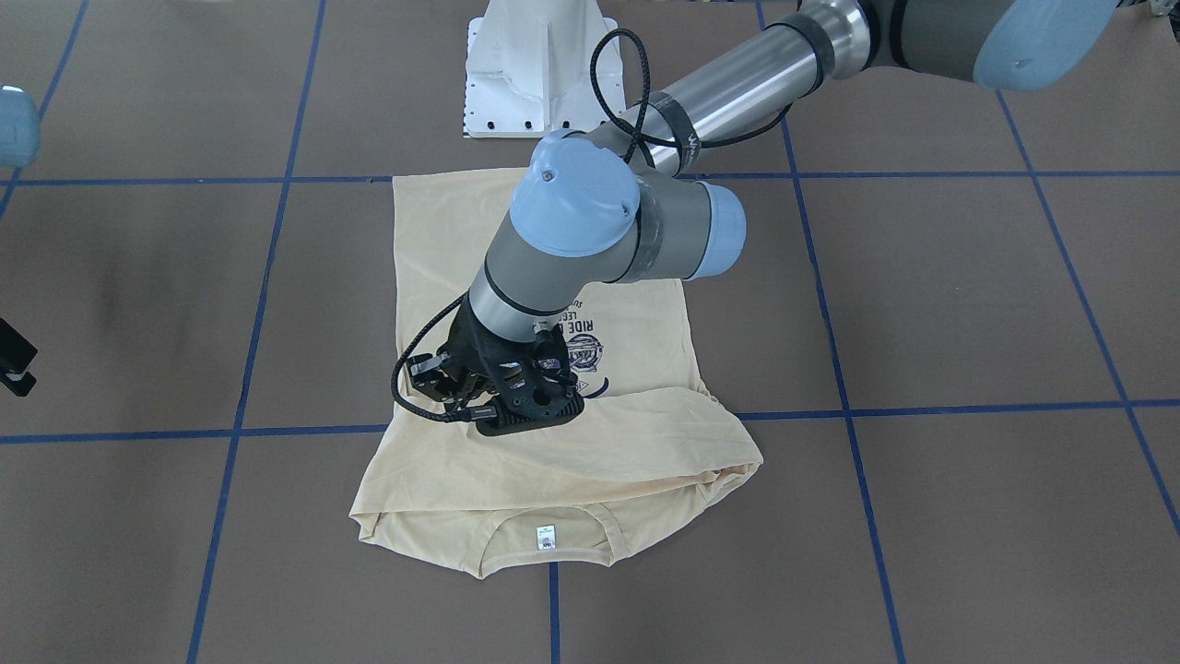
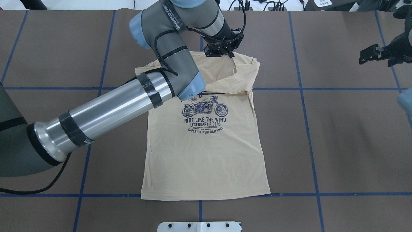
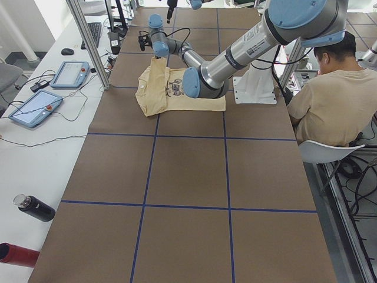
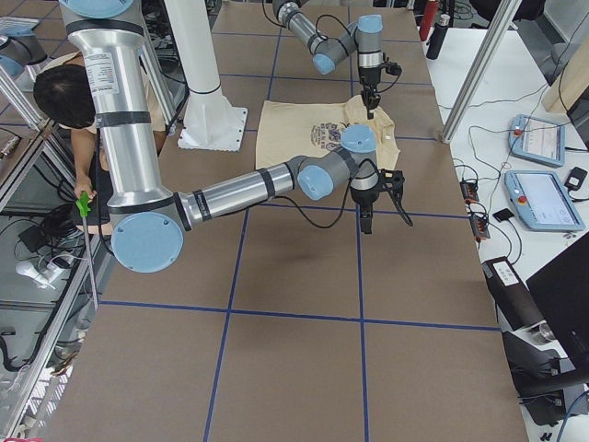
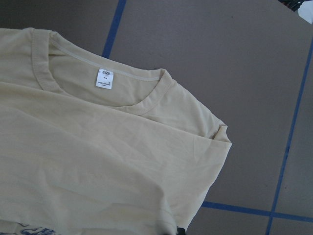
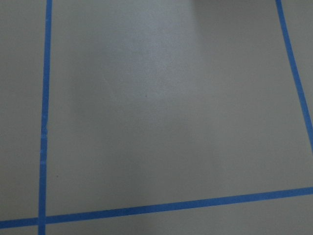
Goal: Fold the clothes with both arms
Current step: 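Fold the held sleeve across the shirt body with the left gripper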
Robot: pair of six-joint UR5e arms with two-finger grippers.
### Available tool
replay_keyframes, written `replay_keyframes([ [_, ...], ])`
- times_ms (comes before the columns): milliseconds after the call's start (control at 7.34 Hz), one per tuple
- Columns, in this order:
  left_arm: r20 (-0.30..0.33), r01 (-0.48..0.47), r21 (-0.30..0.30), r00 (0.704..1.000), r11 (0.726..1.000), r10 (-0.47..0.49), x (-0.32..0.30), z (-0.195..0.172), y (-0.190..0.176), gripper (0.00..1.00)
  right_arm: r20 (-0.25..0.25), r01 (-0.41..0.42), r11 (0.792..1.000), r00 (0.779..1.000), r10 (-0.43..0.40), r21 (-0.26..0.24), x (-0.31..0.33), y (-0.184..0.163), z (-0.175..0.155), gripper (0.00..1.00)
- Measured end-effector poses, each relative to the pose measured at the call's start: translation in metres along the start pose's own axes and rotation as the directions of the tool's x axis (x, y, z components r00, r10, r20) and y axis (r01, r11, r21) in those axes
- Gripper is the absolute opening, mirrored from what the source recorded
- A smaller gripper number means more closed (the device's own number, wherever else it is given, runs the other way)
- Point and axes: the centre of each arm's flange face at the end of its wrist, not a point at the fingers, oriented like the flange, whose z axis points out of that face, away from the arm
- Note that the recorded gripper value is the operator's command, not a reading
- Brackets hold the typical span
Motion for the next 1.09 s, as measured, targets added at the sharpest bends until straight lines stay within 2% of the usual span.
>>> replay_keyframes([
  [136, -0.016, 0.010, 0.016, 1.000, 1.000, -0.009, 0.008, 0.010, 0.009, 0.51, -0.005, -0.011, 1.000, 1.000, 0.011, -0.002, 0.009, 0.001, 0.000, 1.00],
  [272, -0.027, 0.015, 0.029, 1.000, 0.999, -0.014, 0.016, 0.018, 0.017, 0.74, -0.009, -0.019, 1.000, 1.000, 0.019, -0.004, 0.015, 0.003, 0.001, 1.00],
  [409, -0.039, 0.017, 0.031, 0.999, 0.999, -0.016, 0.020, 0.023, 0.023, 0.80, -0.011, -0.025, 1.000, 1.000, 0.025, -0.006, 0.017, 0.005, 0.001, 1.00],
  [681, -0.061, 0.028, 0.025, 0.998, 0.999, -0.026, 0.027, 0.022, 0.030, 0.80, -0.002, -0.032, 0.999, 0.999, 0.032, -0.007, 0.016, 0.008, -0.002, 1.00],
  [954, -0.071, 0.025, -0.008, 0.997, 1.000, -0.025, 0.007, 0.009, 0.024, 0.80, 0.053, -0.090, 0.996, 0.994, 0.091, -0.027, -0.023, 0.025, -0.008, 1.00],
  [1090, -0.080, 0.004, -0.044, 0.997, 0.999, -0.007, -0.033, -0.005, 0.022, 0.80, 0.088, -0.154, 0.987, 0.984, 0.157, -0.042, -0.070, 0.053, -0.004, 1.00],
])
